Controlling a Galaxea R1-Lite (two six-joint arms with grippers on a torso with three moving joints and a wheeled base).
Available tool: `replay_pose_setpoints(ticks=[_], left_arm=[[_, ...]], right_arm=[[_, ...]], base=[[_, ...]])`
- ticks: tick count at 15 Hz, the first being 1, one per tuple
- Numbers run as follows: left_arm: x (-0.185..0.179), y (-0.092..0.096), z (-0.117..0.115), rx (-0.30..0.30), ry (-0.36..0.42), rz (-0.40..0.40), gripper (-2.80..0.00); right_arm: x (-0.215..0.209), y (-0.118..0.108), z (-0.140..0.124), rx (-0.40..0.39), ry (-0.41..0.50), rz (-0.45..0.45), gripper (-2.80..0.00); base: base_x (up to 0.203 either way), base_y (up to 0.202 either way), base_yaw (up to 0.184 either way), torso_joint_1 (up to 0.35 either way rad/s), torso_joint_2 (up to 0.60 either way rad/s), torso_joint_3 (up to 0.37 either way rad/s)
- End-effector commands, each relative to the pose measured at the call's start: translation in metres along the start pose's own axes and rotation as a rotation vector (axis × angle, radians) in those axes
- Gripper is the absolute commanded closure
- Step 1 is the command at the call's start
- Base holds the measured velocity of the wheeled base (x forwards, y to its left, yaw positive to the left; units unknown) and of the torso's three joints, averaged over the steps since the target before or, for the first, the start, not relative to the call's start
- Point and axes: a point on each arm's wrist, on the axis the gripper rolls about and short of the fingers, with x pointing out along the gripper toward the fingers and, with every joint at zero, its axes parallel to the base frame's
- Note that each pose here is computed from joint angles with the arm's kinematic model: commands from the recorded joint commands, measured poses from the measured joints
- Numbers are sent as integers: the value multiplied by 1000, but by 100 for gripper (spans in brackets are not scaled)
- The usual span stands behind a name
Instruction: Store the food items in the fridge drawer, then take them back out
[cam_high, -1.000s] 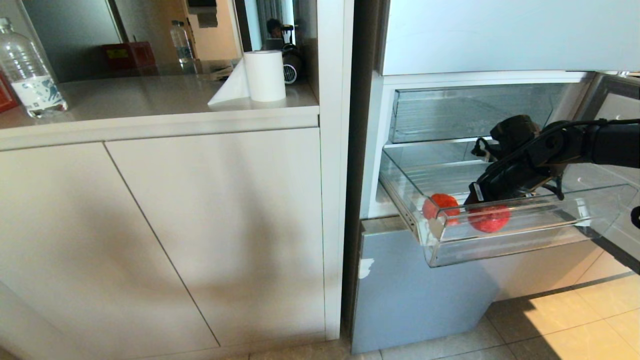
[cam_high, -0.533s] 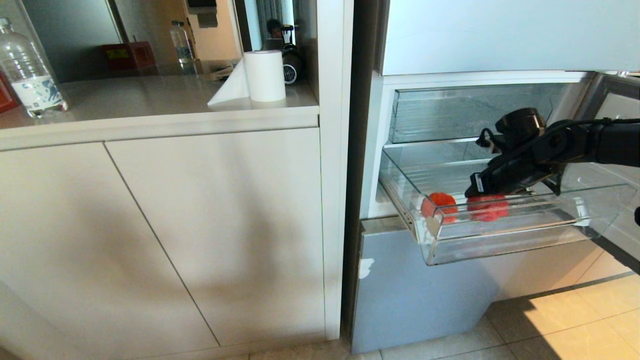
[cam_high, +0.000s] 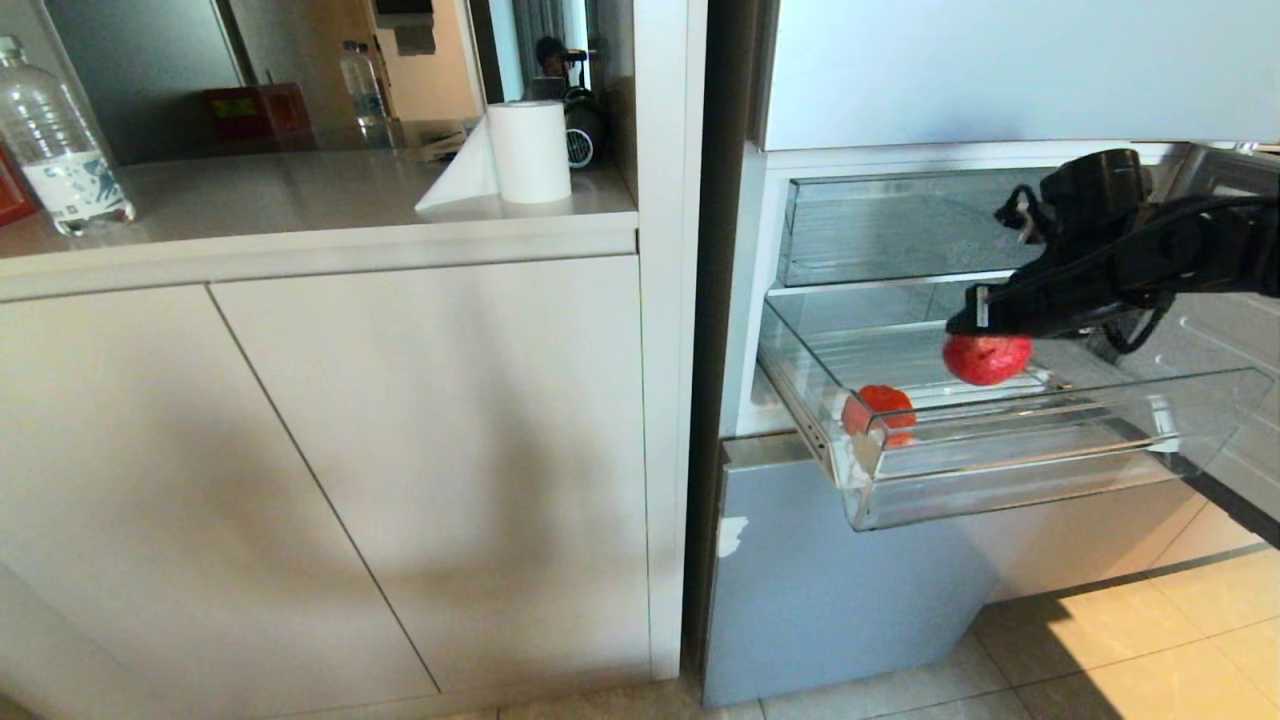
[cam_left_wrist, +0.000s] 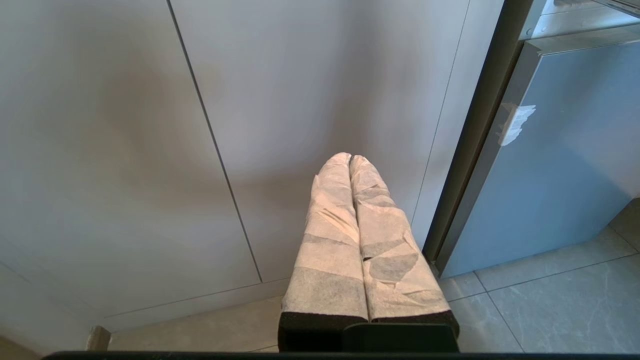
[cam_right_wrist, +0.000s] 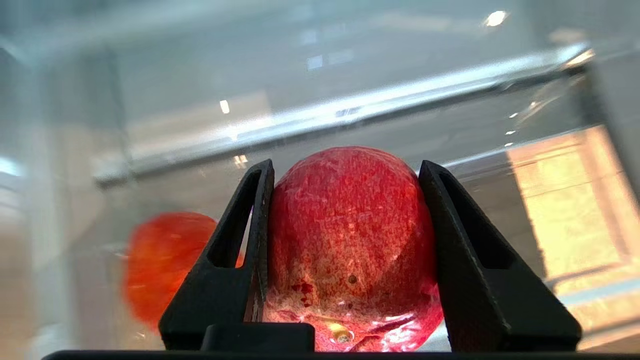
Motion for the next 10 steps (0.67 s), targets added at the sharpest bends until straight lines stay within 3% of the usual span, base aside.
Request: replay_pose_setpoints(ticks=[1,5,10], left_arm=[[0,0,0,1,0,-1,0],[0,0,0,0,0,1,0],[0,0,0,0,0,1,0]], right_arm=[[-42,-2,18,15,-88,8,0],[-117,-6,28,31,-173,16,0],[-220,-17,5,33,-265,20,0]], base=[[0,0,0,0,0,0],[0,0,0,0,0,0],[0,0,0,0,0,0]])
